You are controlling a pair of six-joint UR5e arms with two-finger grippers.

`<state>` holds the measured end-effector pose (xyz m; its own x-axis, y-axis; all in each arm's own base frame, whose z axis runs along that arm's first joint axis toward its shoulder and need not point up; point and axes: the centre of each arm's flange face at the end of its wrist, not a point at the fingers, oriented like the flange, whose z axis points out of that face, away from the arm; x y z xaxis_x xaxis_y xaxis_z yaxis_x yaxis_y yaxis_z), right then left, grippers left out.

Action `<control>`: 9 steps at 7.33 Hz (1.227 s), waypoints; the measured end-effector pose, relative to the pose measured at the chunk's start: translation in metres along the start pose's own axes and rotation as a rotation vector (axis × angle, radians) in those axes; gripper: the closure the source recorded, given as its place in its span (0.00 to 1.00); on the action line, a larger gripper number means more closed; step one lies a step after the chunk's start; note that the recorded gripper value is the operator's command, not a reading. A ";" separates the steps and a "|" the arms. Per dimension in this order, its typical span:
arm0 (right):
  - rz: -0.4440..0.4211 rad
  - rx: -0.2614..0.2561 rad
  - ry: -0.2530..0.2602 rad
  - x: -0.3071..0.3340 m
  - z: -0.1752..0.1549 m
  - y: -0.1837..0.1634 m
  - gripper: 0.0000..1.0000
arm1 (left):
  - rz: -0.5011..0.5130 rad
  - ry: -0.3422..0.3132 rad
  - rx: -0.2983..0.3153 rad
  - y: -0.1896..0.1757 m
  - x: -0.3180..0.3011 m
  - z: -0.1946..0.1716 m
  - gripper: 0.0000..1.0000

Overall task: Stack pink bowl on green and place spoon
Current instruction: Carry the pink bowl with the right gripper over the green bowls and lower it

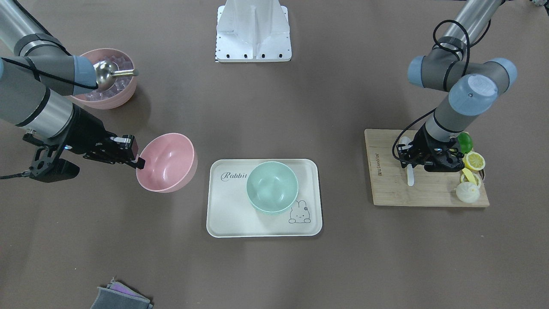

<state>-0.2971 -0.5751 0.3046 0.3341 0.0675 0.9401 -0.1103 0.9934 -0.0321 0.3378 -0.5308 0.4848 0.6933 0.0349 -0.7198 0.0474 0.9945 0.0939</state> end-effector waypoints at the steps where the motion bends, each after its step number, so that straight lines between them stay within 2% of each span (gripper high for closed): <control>1: 0.007 0.000 -0.005 -0.005 0.000 0.000 1.00 | 0.000 -0.005 0.008 0.000 -0.001 0.000 1.00; 5: 0.042 -0.001 -0.035 -0.048 0.009 0.008 1.00 | 0.012 0.036 0.008 0.004 0.005 -0.021 1.00; 6: 0.043 0.016 -0.033 -0.062 0.020 0.012 1.00 | 0.016 0.050 -0.001 0.009 0.004 -0.026 1.00; 9: 0.062 0.114 -0.013 -0.125 0.070 0.010 1.00 | 0.022 0.065 -0.006 0.014 0.004 -0.032 1.00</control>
<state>-0.4056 -0.5800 0.2111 0.3110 0.1266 0.9420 -0.2364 0.9702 -0.0523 0.3186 -0.5133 0.4611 0.6458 0.0631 -0.7609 0.0282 0.9939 0.1064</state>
